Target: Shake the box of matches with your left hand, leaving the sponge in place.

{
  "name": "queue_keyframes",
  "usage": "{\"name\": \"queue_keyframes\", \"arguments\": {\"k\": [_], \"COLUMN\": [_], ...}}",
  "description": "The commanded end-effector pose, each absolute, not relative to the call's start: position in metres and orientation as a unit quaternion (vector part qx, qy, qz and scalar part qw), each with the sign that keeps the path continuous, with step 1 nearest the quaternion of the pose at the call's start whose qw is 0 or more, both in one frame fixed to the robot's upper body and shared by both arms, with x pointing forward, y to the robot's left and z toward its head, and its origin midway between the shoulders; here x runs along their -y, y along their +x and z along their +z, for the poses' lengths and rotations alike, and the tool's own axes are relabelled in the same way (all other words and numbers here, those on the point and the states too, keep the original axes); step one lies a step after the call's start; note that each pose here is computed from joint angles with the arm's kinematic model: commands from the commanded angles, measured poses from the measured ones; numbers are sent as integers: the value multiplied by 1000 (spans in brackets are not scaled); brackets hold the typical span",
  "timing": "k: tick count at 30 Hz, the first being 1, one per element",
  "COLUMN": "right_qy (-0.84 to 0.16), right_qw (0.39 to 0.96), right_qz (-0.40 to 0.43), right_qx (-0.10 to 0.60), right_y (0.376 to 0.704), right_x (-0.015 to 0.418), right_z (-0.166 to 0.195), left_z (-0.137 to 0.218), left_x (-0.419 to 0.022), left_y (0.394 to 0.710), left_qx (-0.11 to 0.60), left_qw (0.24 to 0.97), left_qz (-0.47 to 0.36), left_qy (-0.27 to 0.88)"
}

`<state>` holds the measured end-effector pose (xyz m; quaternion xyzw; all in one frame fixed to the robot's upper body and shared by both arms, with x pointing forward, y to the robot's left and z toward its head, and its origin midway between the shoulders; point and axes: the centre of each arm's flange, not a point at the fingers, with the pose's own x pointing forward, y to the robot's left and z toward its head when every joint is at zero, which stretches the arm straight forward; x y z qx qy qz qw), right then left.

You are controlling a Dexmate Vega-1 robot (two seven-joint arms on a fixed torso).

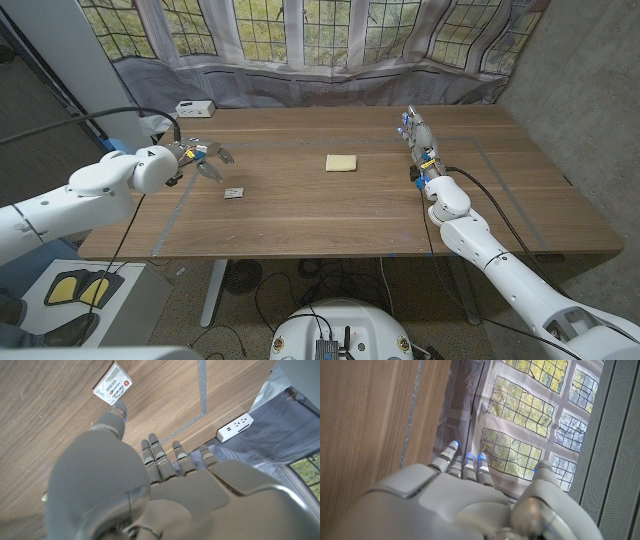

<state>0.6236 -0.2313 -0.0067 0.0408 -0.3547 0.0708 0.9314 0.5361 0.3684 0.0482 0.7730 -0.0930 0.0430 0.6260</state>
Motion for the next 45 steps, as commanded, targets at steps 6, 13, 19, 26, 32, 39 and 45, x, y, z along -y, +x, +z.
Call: {"name": "queue_keyframes", "arguments": {"k": [6, 13, 19, 26, 32, 39, 45], "right_qy": [36, 35, 34, 32, 22, 21, 24], "right_qw": [933, 934, 936, 936, 936, 936, 937], "right_qz": [73, 75, 76, 69, 60, 61, 60], "right_qx": [350, 347, 343, 344, 345, 346, 344], "right_y": [620, 619, 618, 615, 611, 610, 611], "right_x": [229, 227, 226, 227, 230, 230, 230], "right_z": [-9, -12, -14, -14, -13, -12, -13], "left_z": [32, 25, 19, 12, 10, 7, 3], "left_x": [-363, -363, -363, -362, -358, -355, -354], "left_y": [541, 542, 545, 551, 556, 561, 563], "left_qx": [67, 67, 63, 64, 69, 79, 84], "left_qw": [603, 604, 605, 615, 616, 622, 625], "left_qz": [16, 13, 10, 11, 13, 16, 27], "left_qy": [795, 794, 794, 786, 784, 779, 775]}}
